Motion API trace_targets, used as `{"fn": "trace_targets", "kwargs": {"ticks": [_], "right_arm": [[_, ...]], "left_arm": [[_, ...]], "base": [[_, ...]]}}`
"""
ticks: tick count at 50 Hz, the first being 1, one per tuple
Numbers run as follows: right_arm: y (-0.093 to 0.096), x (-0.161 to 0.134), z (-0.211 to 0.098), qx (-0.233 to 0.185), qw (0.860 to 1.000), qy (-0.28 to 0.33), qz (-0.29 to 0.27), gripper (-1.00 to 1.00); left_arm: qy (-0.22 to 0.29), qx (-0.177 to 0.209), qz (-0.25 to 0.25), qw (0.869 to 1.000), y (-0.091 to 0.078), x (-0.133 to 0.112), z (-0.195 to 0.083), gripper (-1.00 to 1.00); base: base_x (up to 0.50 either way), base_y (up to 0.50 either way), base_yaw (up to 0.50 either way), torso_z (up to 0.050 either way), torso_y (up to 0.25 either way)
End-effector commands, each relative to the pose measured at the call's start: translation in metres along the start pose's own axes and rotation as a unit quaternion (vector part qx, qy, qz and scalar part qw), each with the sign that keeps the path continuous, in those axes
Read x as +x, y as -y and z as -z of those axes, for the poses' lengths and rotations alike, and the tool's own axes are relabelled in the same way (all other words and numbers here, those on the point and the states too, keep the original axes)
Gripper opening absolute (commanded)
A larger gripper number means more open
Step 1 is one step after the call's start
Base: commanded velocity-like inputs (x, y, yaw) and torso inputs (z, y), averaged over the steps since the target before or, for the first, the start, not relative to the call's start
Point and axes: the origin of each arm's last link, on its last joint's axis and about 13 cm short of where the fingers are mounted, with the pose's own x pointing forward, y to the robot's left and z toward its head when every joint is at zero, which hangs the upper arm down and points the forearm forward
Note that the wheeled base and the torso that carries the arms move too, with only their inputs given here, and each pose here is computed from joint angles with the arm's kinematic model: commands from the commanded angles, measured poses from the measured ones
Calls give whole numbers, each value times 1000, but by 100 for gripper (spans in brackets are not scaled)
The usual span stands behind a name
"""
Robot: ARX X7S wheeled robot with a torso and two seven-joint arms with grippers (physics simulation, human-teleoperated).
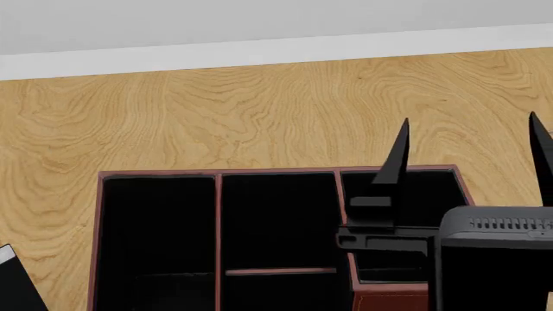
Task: Pick up the book and place it in the back compartment of the caddy.
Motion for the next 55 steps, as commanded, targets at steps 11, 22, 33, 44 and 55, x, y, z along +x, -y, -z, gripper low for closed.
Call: {"fn": "trace_targets", "kwargs": {"ticks": [11,22,33,44,55], "right_arm": [[-2,15,12,-19,1000,-4,-11,100],[2,21,17,-24,1000,-11,2,100],[5,20,10,-37,999,-10,8,100],[2,23,9,-36,999,-13,5,100],[3,23,9,-34,999,-14,6,100]], "left_arm": [[-103,14,59,993,-31,37,2,100],[-162,23,113,980,-34,50,17,100],[-206,29,129,970,-28,60,47,100],[-233,38,182,955,-10,48,74,100],[-224,49,204,952,-7,36,71,100]], "base": [[0,0,0,0,0],[0,0,0,0,0],[0,0,0,0,0],[0,0,0,0,0],[0,0,0,0,0]]}}
